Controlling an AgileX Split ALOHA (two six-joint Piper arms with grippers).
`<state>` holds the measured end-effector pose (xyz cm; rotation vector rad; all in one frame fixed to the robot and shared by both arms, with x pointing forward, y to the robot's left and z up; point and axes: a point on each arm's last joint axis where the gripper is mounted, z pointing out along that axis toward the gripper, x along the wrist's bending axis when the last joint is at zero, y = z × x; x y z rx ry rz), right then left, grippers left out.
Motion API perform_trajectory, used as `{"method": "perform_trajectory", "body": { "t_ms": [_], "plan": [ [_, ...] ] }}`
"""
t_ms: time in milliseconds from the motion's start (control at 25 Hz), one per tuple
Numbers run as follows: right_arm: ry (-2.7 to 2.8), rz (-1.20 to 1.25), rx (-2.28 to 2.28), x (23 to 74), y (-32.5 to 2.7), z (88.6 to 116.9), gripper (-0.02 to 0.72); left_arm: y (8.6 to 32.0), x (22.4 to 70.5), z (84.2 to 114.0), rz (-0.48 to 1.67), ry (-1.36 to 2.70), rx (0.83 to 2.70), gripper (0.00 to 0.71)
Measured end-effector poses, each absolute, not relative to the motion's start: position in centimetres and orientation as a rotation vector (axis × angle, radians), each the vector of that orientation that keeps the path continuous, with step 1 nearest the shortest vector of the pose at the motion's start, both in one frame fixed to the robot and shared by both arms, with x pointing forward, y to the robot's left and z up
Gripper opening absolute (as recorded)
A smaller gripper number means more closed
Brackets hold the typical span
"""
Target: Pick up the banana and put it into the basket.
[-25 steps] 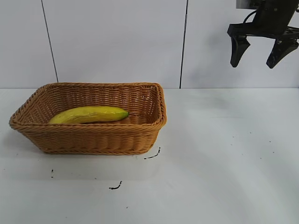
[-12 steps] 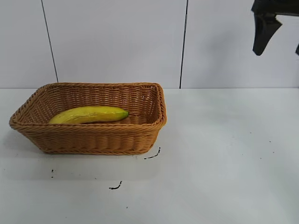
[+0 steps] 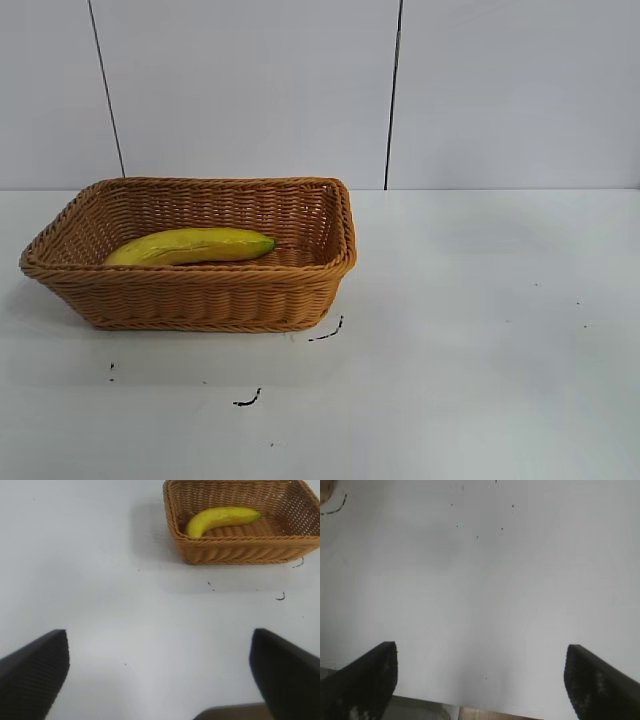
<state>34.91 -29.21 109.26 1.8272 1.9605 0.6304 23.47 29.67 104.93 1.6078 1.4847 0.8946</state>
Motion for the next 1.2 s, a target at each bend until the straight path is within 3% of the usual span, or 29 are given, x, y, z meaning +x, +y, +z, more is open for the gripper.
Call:
{"method": "perform_trajectory", "body": {
  "t_ms": [280,840,1200],
  "plan": [
    [1.867,0.736,1.739,29.4,-29.3,104.8,0.645,29.7,23.5,104.9,0.894,1.484,1.608,0.695],
    [1.595,1.0,1.47,23.6,-29.4,105.5,0.645,29.7,23.5,104.9,0.894,1.484,1.608,0.695],
    [1.588,1.008,1.463,23.5,-29.4,105.5,0.645,29.7,23.5,104.9,0.894,1.484,1.608,0.695]
  ]
}}
